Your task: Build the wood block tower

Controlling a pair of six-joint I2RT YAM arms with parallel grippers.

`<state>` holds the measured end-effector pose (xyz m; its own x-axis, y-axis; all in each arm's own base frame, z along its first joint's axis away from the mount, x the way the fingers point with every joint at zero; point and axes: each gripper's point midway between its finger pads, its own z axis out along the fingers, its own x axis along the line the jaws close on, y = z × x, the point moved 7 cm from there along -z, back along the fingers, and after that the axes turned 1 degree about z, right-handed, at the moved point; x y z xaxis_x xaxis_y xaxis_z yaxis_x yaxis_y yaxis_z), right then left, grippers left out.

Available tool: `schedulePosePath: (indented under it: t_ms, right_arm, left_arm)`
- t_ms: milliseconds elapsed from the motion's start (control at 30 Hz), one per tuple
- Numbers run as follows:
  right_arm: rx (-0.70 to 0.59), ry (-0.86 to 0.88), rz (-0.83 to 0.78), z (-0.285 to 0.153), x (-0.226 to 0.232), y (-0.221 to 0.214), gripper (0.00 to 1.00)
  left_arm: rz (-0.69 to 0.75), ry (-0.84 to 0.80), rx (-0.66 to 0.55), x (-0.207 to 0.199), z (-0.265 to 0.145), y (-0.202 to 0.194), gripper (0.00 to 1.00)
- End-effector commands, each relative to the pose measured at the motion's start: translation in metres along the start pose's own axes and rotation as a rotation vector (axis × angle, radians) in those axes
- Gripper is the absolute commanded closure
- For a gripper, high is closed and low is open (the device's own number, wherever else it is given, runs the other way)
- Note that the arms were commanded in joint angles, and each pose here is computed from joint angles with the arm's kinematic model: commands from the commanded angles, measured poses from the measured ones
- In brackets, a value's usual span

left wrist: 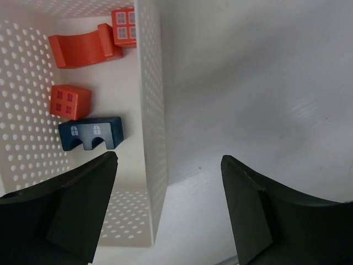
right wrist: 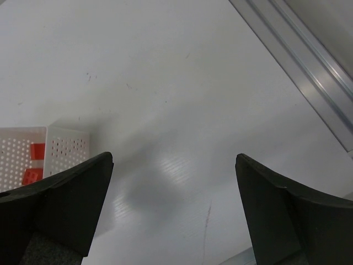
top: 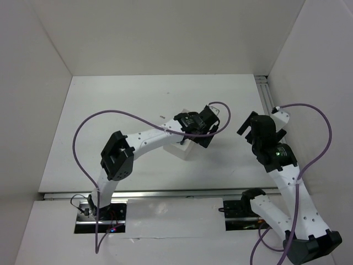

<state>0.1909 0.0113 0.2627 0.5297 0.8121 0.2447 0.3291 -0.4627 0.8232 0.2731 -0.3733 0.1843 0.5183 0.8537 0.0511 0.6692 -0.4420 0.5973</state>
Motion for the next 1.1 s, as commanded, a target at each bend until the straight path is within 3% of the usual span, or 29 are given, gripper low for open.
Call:
schedulePosePath:
  t_ms: [0,200,467,567,600,633,800,867,1067]
  right_arm:
    - [-0.007,-0.014,-0.002,-0.007,-0.003,0.007,0.01]
    - [0.013,-0.018,-0.013,-0.003,-0.001,0.004,0.01]
    - [0.013,-0.018,-0.013,-0.003,-0.001,0.004,0.01]
    - [0.013,-0.018,-0.013,-0.003,-0.001,0.004,0.01]
    - [0.013,-0.018,-0.013,-0.003,-0.001,0.004,0.01]
    - [0.013,-0.018,-0.013,-0.003,-0.001,0.004,0.01]
    - [0.004,0.016,-0.02,-0.006,0.006,0.012,0.01]
    - [-0.004,0.022,-0.025,-0.008,0.006,0.016,0.01]
    - [-0.035,0.046,-0.012,-0.015,0.01,0.029,0.01]
  left_arm:
    - [0.006,0.053,-0.041,0.011,0.0,0.015,0.11]
    - [-0.012,0.044,0.02,0.02,0.026,0.008,0.15]
    - [-0.014,-0.013,0.07,0.012,0.037,-0.001,0.43]
    - [-0.02,-0.052,0.059,0.007,0.033,0.005,0.77]
    - [-0.014,-0.079,0.059,0.006,0.025,0.008,0.96]
    - [-0.022,-0.09,0.059,0.009,0.022,0.013,1.0]
    - [-0.119,-0.346,0.011,0.012,-0.02,0.05,1.0]
    - [-0.159,-0.548,-0.019,0.005,-0.037,0.06,1.0]
    - [-0.319,-0.922,-0.017,0.025,-0.044,0.075,1.0]
